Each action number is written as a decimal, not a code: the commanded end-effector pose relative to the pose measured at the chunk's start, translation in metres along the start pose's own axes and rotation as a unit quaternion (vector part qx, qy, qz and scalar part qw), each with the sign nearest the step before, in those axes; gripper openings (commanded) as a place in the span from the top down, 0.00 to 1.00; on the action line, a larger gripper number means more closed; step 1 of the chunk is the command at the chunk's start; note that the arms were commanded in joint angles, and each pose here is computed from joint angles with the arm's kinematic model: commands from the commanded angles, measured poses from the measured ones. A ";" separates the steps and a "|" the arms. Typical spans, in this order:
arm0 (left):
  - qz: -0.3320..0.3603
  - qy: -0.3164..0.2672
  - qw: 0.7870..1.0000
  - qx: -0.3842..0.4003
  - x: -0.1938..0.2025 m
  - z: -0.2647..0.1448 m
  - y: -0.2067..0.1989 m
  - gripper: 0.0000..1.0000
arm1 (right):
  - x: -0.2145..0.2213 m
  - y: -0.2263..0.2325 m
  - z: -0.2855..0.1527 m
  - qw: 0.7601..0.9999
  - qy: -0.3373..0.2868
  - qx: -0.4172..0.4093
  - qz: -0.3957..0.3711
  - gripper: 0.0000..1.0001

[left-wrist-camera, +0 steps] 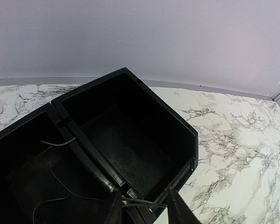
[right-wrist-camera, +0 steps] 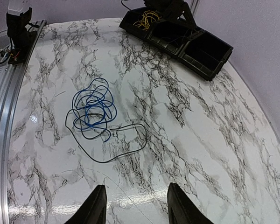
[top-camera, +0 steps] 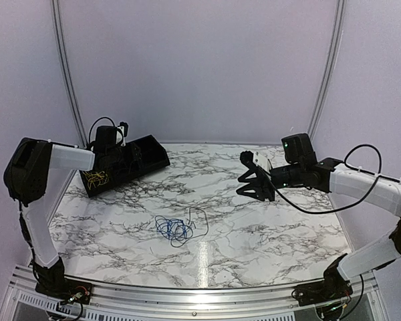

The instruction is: Untangle the cables

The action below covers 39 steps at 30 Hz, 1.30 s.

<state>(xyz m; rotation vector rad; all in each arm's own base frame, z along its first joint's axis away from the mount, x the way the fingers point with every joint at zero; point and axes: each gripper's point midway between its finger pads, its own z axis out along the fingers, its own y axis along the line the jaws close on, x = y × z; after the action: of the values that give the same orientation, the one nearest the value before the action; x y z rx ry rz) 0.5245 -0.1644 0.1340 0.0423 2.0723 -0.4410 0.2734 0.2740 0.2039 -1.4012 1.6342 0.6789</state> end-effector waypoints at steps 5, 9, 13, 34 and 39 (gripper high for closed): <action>0.007 0.001 1.000 -0.015 -0.001 0.007 0.005 0.87 | -0.003 -0.005 -0.001 1.000 0.002 0.003 -0.002 0.55; 0.014 -0.002 1.000 -0.023 -0.004 0.006 0.008 0.97 | -0.002 -0.005 0.000 1.000 0.003 0.001 -0.001 0.55; 0.019 -0.002 0.999 -0.034 -0.005 0.003 0.013 1.00 | -0.002 -0.005 0.000 1.000 0.003 0.001 -0.001 0.55; 0.023 0.067 0.988 -0.134 0.028 0.021 0.073 1.00 | -0.007 -0.005 -0.005 1.000 -0.001 0.006 -0.007 0.55; 0.021 0.077 0.987 -0.137 0.031 0.024 0.074 1.00 | -0.007 -0.006 -0.005 1.000 0.000 0.008 -0.007 0.55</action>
<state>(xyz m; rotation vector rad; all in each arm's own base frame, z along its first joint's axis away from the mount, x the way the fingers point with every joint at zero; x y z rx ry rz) 0.5425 -0.1097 0.0790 -0.0391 2.2309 -0.1434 0.2732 0.2738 0.1994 -1.4076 1.6482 0.6819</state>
